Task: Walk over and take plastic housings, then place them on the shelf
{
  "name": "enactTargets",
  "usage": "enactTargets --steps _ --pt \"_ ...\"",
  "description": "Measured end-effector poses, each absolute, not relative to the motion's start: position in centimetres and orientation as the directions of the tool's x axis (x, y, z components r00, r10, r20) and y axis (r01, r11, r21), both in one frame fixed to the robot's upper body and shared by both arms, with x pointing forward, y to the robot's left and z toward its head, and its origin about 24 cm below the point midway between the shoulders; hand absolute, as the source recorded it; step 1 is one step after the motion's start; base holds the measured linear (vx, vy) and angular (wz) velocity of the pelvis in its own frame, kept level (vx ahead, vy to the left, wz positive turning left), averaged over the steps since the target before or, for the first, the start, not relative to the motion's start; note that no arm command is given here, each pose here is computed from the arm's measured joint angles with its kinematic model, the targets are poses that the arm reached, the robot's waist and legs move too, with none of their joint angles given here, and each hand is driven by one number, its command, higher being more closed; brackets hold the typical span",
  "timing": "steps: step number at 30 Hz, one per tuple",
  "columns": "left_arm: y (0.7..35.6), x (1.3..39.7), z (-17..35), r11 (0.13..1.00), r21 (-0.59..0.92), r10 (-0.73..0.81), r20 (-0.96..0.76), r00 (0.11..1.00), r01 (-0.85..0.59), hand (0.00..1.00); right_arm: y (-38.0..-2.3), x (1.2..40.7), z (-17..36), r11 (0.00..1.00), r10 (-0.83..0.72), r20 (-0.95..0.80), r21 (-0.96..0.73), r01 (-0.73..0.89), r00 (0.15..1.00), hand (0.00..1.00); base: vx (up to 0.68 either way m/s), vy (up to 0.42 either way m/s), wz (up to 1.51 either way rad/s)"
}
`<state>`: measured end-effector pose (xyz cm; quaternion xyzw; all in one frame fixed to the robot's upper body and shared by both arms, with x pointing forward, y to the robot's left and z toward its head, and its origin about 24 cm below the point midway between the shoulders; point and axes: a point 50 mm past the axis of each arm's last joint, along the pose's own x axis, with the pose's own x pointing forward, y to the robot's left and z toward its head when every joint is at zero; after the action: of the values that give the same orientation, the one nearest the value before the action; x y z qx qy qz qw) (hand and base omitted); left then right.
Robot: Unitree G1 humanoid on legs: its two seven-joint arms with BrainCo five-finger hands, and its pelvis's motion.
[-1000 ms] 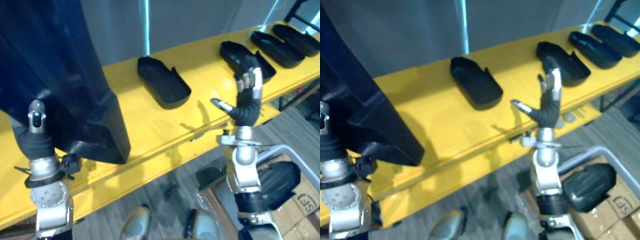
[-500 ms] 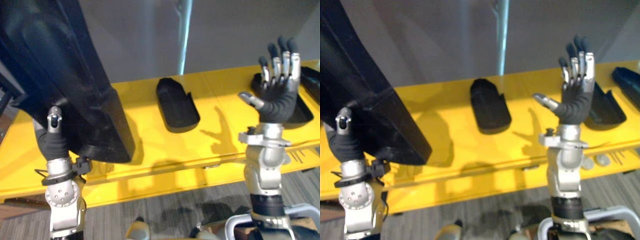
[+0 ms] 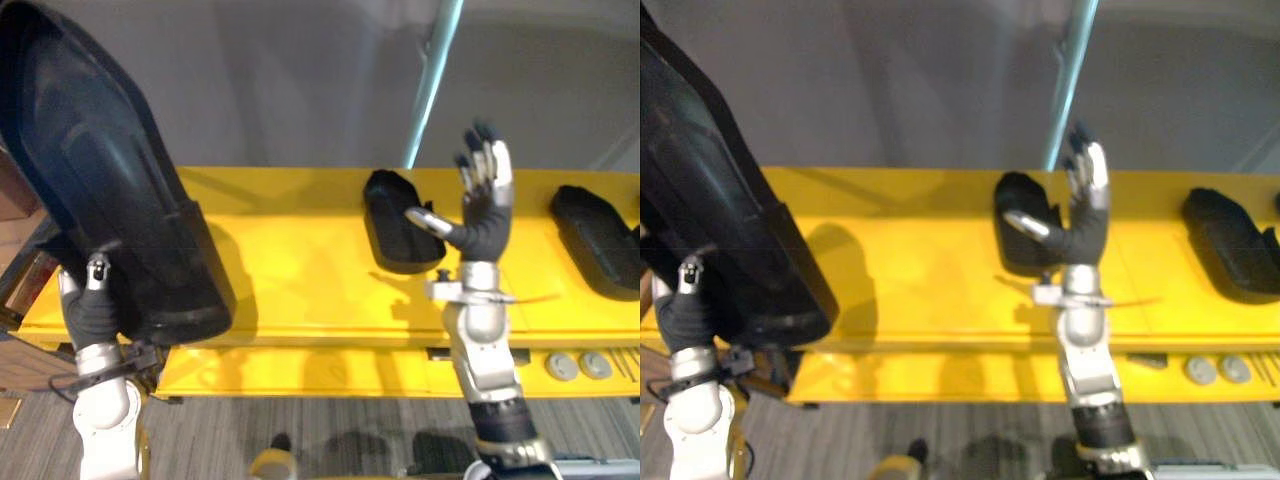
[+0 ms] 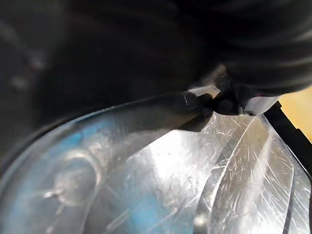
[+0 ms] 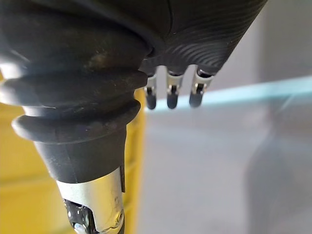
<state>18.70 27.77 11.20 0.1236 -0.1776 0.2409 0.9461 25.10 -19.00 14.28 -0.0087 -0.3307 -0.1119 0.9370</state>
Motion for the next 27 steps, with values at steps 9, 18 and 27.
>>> enactTargets --steps 9,18,27 --pt "32.8 22.4 5.0 0.785 0.209 0.603 -0.041 0.797 -0.583 1.0 -23.8 21.9 14.6 0.975 -0.152 0.614 -0.033 0.218 0.774 0.0 -0.01 0.009 -0.36" --pt "37.2 25.0 7.6 0.717 0.342 0.667 -0.081 0.741 -0.608 1.0 -25.6 21.0 14.0 0.978 -0.145 0.563 -0.046 0.206 0.813 0.0 0.0 0.003 -0.25" --pt "38.4 26.2 7.0 0.698 0.539 0.666 -0.248 0.704 -0.471 1.0 -25.4 21.2 14.5 0.988 -0.04 0.559 -0.1 0.116 0.828 0.0 0.01 0.003 -0.11"
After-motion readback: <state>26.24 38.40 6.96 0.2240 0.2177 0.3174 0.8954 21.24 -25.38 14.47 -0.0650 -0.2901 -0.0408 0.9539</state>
